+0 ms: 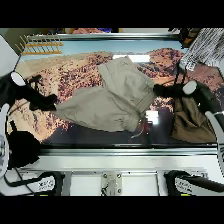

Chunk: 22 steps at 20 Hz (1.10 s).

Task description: Fold the clothes and pants, and hang the long-sleeved shirts on hangers.

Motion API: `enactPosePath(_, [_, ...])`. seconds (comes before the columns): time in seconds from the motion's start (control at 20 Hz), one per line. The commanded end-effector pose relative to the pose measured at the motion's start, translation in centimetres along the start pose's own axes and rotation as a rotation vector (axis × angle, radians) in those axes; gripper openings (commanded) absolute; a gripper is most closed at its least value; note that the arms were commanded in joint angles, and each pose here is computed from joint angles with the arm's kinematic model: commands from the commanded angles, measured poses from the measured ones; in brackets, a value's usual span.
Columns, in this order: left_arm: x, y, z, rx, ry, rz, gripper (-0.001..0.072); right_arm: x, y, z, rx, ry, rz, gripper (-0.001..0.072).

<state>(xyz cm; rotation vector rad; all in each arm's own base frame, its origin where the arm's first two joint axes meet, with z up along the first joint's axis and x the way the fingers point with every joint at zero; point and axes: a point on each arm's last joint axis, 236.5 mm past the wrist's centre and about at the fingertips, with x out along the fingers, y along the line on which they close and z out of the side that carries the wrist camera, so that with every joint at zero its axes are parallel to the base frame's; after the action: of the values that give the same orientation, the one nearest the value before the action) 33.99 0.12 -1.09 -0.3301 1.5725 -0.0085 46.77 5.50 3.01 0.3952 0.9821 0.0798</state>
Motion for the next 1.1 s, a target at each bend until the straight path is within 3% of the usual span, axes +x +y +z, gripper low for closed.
enactPosePath(0.0, [2.0, -0.8, -11.1, 0.100, 0.156, 0.043, 0.0008, -2.2, 0.1, 8.2, -0.095, -0.069, -0.058, 0.0023])
enactPosePath(0.2, [4.5, -2.8, -19.0, 0.233, 0.182, 0.073, 0.0009, -1.5, 2.5, 11.7, -0.098, -0.118, -0.013, 0.0026])
enactPosePath(0.25, [5.0, -3.4, -19.6, 0.259, 0.151, 0.073, 0.0009, -1.3, 3.0, 11.7, -0.086, -0.113, 0.008, 0.0063])
enactPosePath(0.35, [6.0, -4.9, -19.6, 0.283, 0.060, 0.050, 0.0009, -1.4, 3.8, 11.4, -0.058, -0.101, 0.050, 0.0500])
enactPosePath(0.4, [6.2, -5.9, -19.2, 0.301, 0.010, 0.030, 0.0009, -2.0, 3.9, 11.3, -0.052, -0.097, 0.056, 0.0626])
enactPosePath(0.6, [4.9, -7.8, -16.8, 0.328, -0.126, -0.017, 0.0009, -5.7, 1.6, 9.4, -0.105, -0.034, -0.048, 0.0606])
enactPosePath(0.75, [4.2, -7.0, -15.3, 0.256, -0.158, -0.024, 0.0009, -7.1, -1.1, 3.8, -0.113, 0.083, -0.134, 0.0605])
enactPosePath(1.05, [3.6, -4.5, -13.5, 0.116, -0.188, -0.017, 0.0009, -3.6, -6.1, -14.6, 0.209, 0.368, -0.202, 0.0606])
